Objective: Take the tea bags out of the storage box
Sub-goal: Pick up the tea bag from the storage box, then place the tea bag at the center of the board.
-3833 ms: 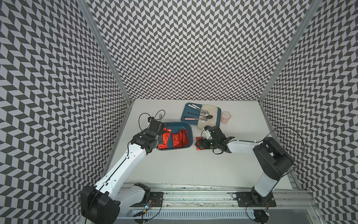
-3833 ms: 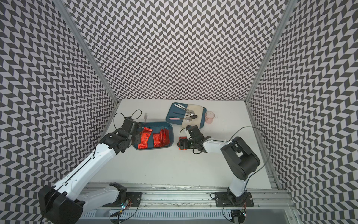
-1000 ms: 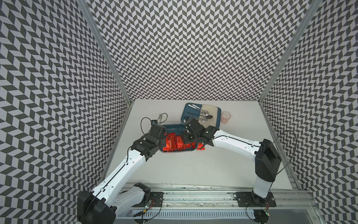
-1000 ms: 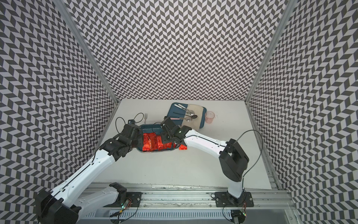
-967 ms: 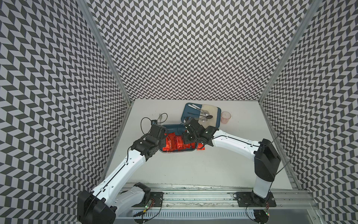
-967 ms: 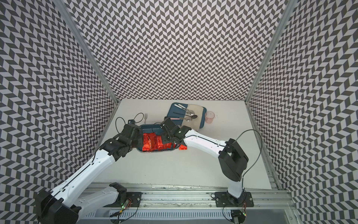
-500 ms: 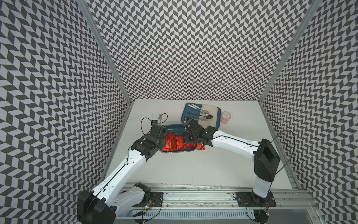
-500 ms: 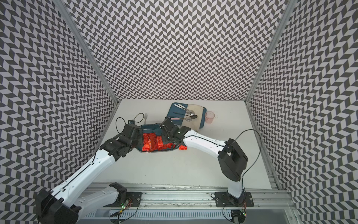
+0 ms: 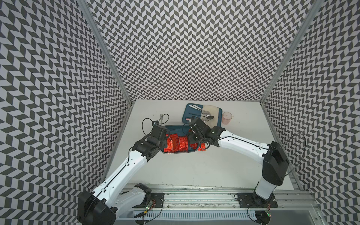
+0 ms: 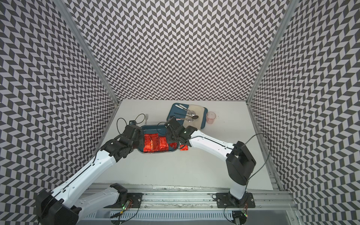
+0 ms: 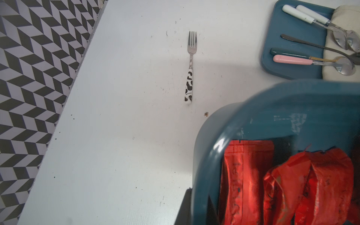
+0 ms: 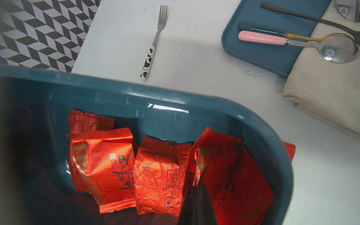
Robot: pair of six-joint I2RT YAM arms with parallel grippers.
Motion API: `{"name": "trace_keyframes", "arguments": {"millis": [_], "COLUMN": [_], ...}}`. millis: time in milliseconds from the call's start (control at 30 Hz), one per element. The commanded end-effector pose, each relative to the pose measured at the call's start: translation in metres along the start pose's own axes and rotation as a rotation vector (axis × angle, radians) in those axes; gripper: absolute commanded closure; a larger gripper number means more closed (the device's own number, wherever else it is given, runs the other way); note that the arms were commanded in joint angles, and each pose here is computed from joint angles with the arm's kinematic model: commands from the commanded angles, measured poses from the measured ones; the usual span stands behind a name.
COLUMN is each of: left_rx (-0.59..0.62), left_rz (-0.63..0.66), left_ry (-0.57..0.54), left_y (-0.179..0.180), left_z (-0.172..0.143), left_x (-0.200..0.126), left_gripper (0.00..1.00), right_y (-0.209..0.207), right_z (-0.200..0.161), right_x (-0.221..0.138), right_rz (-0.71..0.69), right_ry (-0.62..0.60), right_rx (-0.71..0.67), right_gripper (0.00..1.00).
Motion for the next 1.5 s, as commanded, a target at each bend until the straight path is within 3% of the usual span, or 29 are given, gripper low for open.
{"name": "trace_keyframes", "arguments": {"millis": [0,167,400,567,900,1467], "left_rx": [-0.032,-0.043,-0.061,-0.070,-0.092,-0.091], "left_rz": [-0.009,0.034,0.072,0.085,0.109,0.091], "left_ry": [-0.042,-0.034,-0.027,-0.022,-0.031,-0.033], "left_y": [-0.002,0.001,0.007,0.010,0.016,0.015], "left_z": [0.007,0.006,0.007,0.008,0.009,0.009], "left_x": [-0.001,0.001,0.005,0.006,0.006,0.006], "left_gripper": [1.00,1.00,1.00,1.00,1.00,1.00], "right_y": [0.011,0.014,-0.043,-0.114,-0.135,-0.143], "right_z": [0.012,0.022,0.031,0.018,-0.010,-0.042], "right_x": [-0.026,-0.060,-0.098,-0.070,0.028,0.056], "right_rz": [0.120,0.157,-0.022,-0.252,-0.376,-0.445], "right_ry": [-0.040,-0.084,-0.209,-0.159,0.086,0.192], "right_rx": [-0.015,-0.049,-0.035,0.007,-0.059,-0.056], "right_gripper": [1.00,1.00,1.00,1.00,1.00,1.00]}}
Point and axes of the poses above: each gripper's point midway between its finger pads, its own x axis out along the fingers, its own y axis along the line the jaws close on, z = x × y, the point moved 9 cm from there along -x, back along the fingers, and after that the axes turned 3 degrees about x, right-handed, at the moved point
